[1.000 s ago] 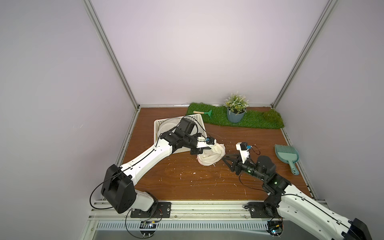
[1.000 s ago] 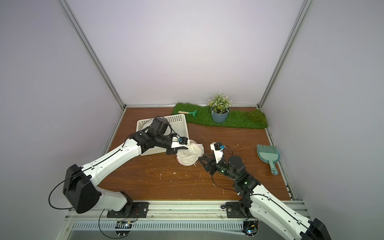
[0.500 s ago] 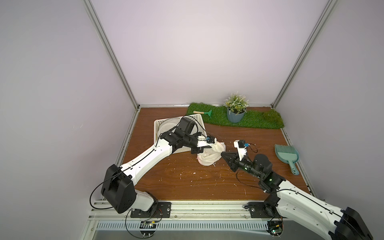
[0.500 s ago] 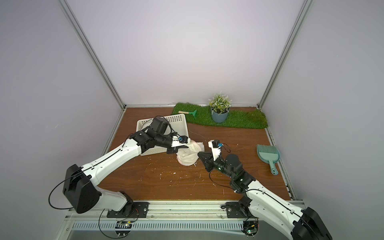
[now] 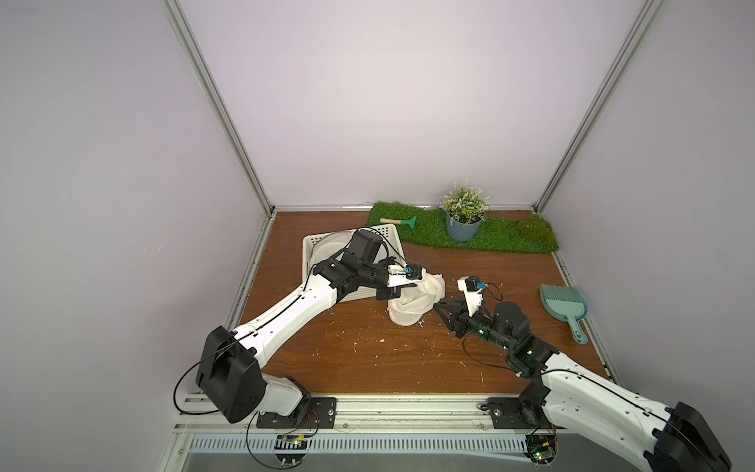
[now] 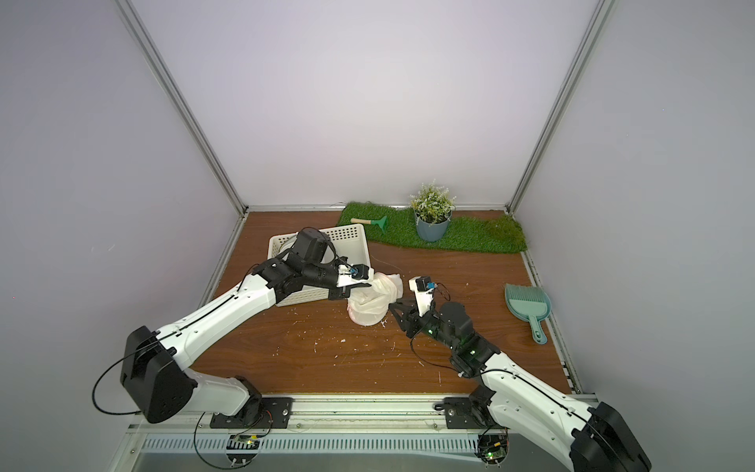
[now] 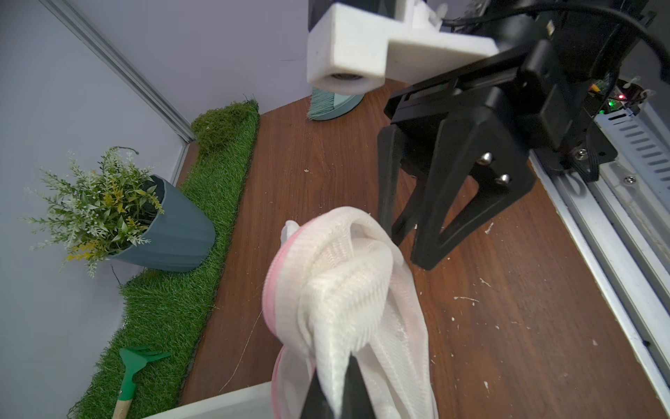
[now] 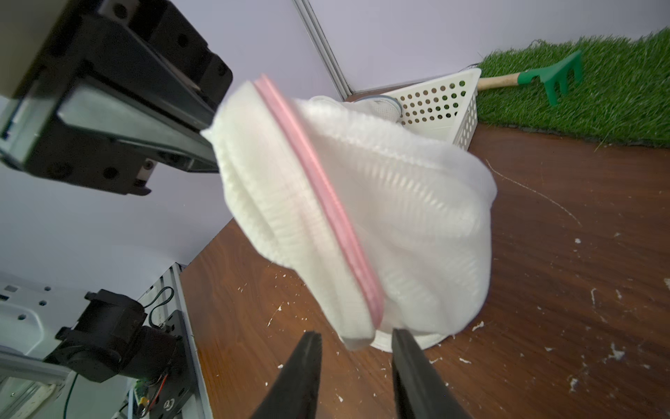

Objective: Turn the laundry bag inside out
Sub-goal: Turn over the laundry bag.

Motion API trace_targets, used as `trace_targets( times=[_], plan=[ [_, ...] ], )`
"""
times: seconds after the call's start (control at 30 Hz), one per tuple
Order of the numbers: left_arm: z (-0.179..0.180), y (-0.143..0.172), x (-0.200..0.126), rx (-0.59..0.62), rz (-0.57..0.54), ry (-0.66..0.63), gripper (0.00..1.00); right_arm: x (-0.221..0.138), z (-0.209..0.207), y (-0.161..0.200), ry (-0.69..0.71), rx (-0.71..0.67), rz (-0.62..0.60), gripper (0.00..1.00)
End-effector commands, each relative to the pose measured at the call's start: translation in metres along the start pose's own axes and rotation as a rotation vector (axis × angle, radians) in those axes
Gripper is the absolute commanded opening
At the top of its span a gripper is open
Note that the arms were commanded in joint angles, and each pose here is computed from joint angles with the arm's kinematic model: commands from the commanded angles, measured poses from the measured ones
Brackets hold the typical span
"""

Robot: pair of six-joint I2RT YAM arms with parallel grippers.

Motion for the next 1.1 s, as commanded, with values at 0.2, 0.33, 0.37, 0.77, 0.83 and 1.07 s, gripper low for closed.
trace_targets(
  times=[0.2,0.33,0.37,0.77,0.83,1.07],
  plan=[
    [-0.002,-0.005,-0.004,0.006,-0.011,-0.017,0.0,0.008,0.019,-0.027,-0.07,-0.03,-0.117,0.32],
    [-0.003,-0.005,-0.004,0.005,-0.01,-0.017,0.0,0.004,0.018,-0.03,-0.05,-0.037,-0.158,0.19],
    [-0.004,-0.004,-0.004,0.005,-0.009,-0.017,0.0,0.002,0.018,-0.03,-0.043,-0.039,-0.164,0.15],
    [-0.013,-0.003,-0.013,0.052,0.017,-0.035,0.0,-0.015,0.014,-0.054,0.24,-0.176,-0.144,0.0],
    [-0.017,-0.003,-0.015,0.068,0.018,-0.023,0.0,-0.014,0.018,-0.065,0.267,-0.22,-0.11,0.0],
    [-0.026,-0.005,-0.019,0.103,-0.002,0.028,0.0,0.002,0.016,-0.102,0.411,-0.329,0.022,0.0]
  ],
)
Point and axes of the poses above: each gripper's point midway between its finger pads, its own x axis out along the fingers, its own z axis along the line the jaws close on, y = z × x, the point moved 9 cm from there along -x, back along the fingers, and after that the axes turned 11 degrees about x, right-handed, at the moved point
